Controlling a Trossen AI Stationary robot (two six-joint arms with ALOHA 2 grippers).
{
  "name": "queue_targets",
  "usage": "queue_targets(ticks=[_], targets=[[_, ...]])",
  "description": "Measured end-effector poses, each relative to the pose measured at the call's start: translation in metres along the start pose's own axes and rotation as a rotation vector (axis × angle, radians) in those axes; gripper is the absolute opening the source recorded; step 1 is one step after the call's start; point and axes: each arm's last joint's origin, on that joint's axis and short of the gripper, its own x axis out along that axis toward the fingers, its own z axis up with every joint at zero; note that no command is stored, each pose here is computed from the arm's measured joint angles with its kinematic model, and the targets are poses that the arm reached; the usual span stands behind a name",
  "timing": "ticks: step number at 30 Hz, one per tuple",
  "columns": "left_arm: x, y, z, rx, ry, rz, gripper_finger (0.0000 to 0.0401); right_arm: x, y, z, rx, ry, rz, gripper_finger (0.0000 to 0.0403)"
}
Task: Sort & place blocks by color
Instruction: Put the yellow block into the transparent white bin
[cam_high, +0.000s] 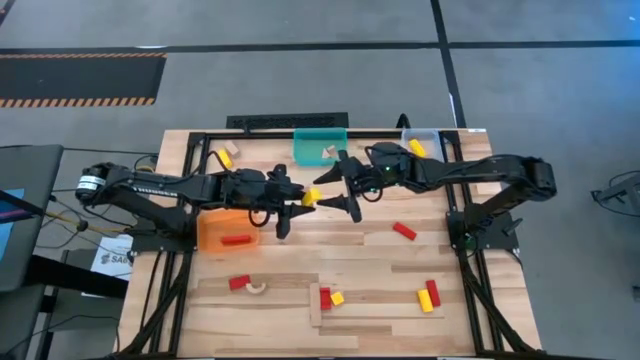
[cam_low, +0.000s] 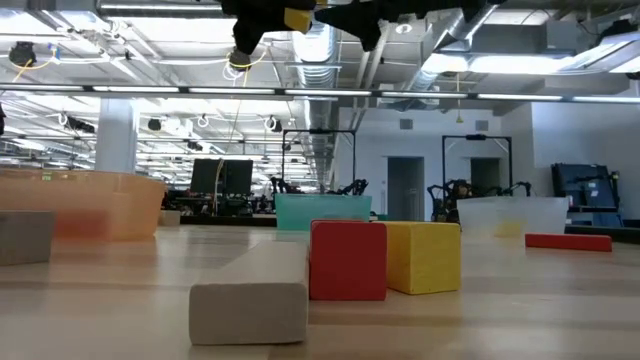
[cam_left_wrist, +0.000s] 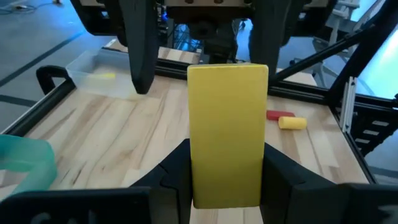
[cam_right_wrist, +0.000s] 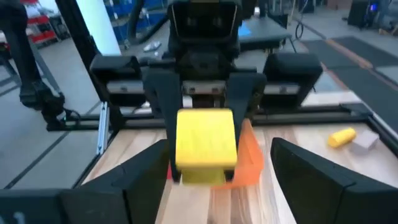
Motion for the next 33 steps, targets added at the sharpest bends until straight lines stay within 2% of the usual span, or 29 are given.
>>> queue_targets(ticks=[6,11,17,25,28,30,33], targets=[[0.0,0.0007,0.0002,-0.005,-0.006,0.025,0.01,0.0019,0.0044,0.0022,-0.011,-0.029,0.016,0.0302],[0.0,0.0008,0.0006,-0.007,-0.011,0.028,0.01,0.0021,0.0039,0.0019,-0.01,-0.028,0.013,0.028],[-0.0001,0.001,0.002,-0.009,-0.027,0.045,0.01,0.0021,0.0038,0.0018,-0.01,-0.028,0.01,0.023],[-0.0001,0.0014,0.0022,-0.016,-0.032,0.062,0.01,0.0018,0.0036,0.0022,-0.011,-0.03,0.007,0.0121],[-0.0001,0.0017,0.0022,-0.025,-0.034,0.072,0.0102,0.0018,0.0033,0.0024,-0.011,-0.031,0.006,0.0115],[-0.0002,0.0017,0.0023,-0.009,-0.035,0.078,0.013,0.0007,0.0037,0.0032,-0.007,-0.033,0.004,0.0115],[-0.0003,0.0032,0.0014,0.024,-0.025,0.119,0.0206,-0.007,0.0004,0.0056,0.005,-0.013,-0.014,0.0115]])
